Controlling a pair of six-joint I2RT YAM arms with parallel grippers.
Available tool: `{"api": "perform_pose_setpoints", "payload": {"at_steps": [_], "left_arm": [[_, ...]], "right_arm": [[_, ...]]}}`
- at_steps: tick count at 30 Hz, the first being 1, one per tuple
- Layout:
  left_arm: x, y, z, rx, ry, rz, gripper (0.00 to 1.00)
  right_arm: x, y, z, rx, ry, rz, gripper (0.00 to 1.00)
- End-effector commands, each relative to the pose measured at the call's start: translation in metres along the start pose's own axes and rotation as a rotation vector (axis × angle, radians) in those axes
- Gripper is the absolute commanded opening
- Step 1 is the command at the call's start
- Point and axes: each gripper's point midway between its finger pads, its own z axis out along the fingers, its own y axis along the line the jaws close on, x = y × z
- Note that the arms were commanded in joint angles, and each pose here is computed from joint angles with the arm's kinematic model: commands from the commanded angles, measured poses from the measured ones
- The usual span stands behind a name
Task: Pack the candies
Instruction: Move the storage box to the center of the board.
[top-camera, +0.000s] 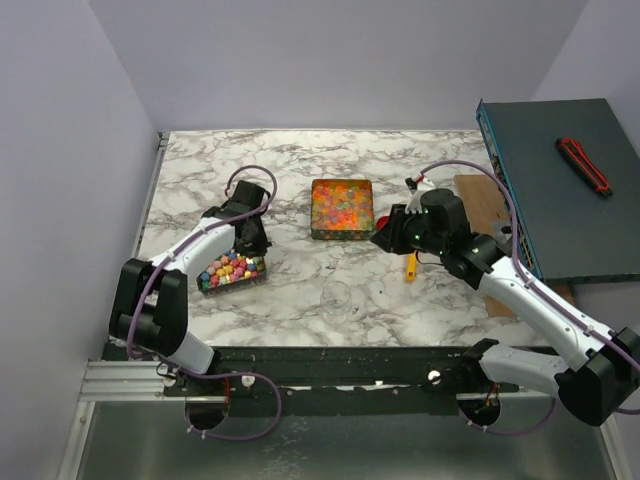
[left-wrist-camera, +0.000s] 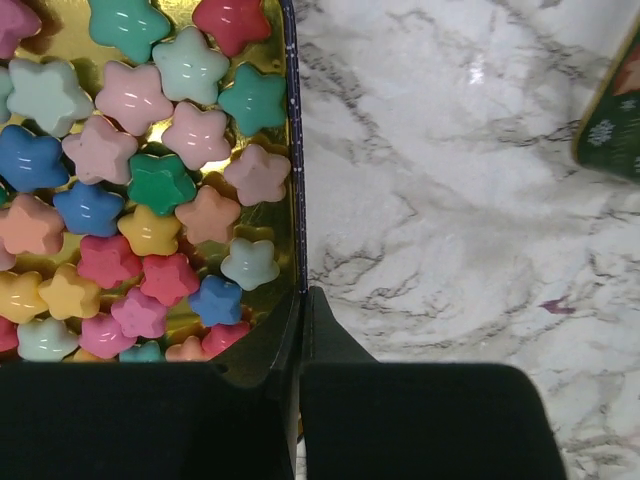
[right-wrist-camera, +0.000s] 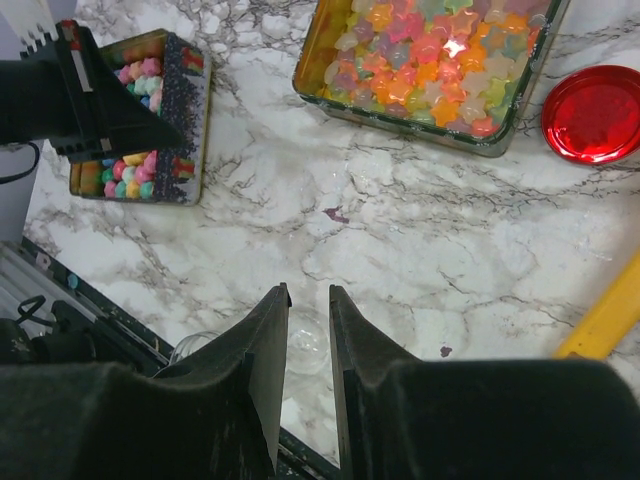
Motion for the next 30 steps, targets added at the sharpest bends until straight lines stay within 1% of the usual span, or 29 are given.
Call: {"api": "perform_pose_setpoints", "payload": {"at_steps": [1, 7, 15, 20, 30], "left_arm": [[-0.031, -0.043, -0.021, 0.168, -0.041, 0.033, 0.00], [-0.061, -0.080, -0.039, 0.285, -0.061, 0.061, 0.00], [-0.095, -0.121, -0.051, 0.397, -0.064, 0.089, 0.00], [-0.106, -0.129, -0.040, 0.388, -0.053, 0.095, 0.00], [-0.110, -0.132, -0.009, 0.357, -0.017, 0.104, 0.00]], "right_arm": [[-0.001, 0.003, -0.005, -0.019, -0.015, -0.019, 0.27], [-0.003, 0.001, -0.007, -0.005, -0.025, -0.025, 0.27], [-0.005, 0.000, -0.013, 0.009, -0.033, -0.033, 0.27], [-0.005, -0.002, -0.015, 0.018, -0.034, -0.037, 0.27], [-0.003, -0.003, -0.015, 0.021, -0.023, -0.045, 0.27]]}}
